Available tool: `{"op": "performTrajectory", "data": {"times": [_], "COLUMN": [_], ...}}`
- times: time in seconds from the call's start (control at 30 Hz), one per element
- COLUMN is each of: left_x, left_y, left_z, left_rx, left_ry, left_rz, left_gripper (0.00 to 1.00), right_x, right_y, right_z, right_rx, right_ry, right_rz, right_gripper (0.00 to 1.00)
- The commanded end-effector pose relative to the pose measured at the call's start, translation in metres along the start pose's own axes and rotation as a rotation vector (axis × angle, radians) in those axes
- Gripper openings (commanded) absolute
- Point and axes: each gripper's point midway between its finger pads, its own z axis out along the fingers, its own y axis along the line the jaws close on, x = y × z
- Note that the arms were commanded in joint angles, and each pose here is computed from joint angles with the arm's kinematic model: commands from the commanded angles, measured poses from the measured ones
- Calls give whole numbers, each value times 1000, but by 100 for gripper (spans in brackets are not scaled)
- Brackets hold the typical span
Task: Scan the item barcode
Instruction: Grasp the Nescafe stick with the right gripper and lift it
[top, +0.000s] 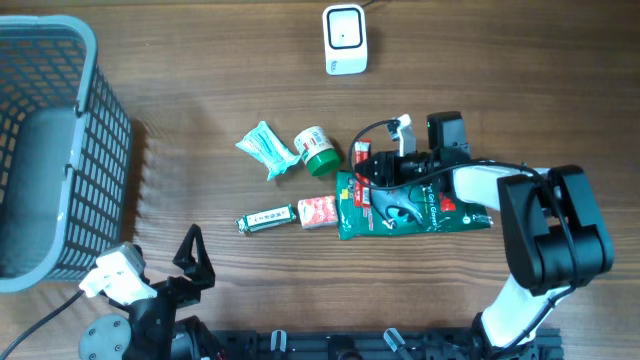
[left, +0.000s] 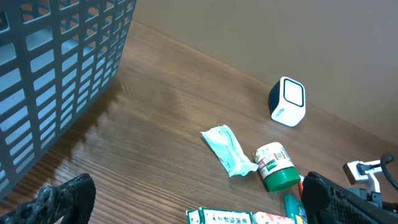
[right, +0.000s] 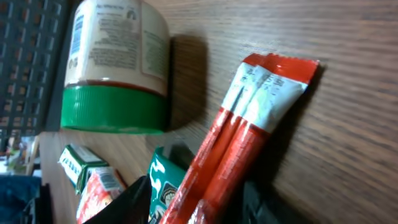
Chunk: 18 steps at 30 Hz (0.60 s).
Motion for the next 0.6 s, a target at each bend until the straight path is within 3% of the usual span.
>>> {"op": "performTrajectory", "data": {"times": [0.0, 0.03, 0.1, 0.4, 0.57], "left_x": [6, 6, 6, 6, 6], "left_y": [1, 1, 1, 1, 1], "left_z": [1, 1, 1, 1, 1], "left_rx": [-1, -1, -1, -2, -2], "left_ry": [22, 24, 24, 25, 25], "left_rz": [-12, -12, -12, -12, -12], "left_gripper": [100, 100, 100, 100, 100], "right_x": [32, 32, 28, -7, -63], "right_y": [-13, -10, -9, 3, 15], "right_z": [10, 10, 10, -1, -34], "right_rx": [7, -12, -17, -97, -148], "right_ry": [73, 72, 60, -22, -135], "right_rz": [35, 14, 5, 46, 176], "right_gripper": [32, 28, 4, 4, 4]}}
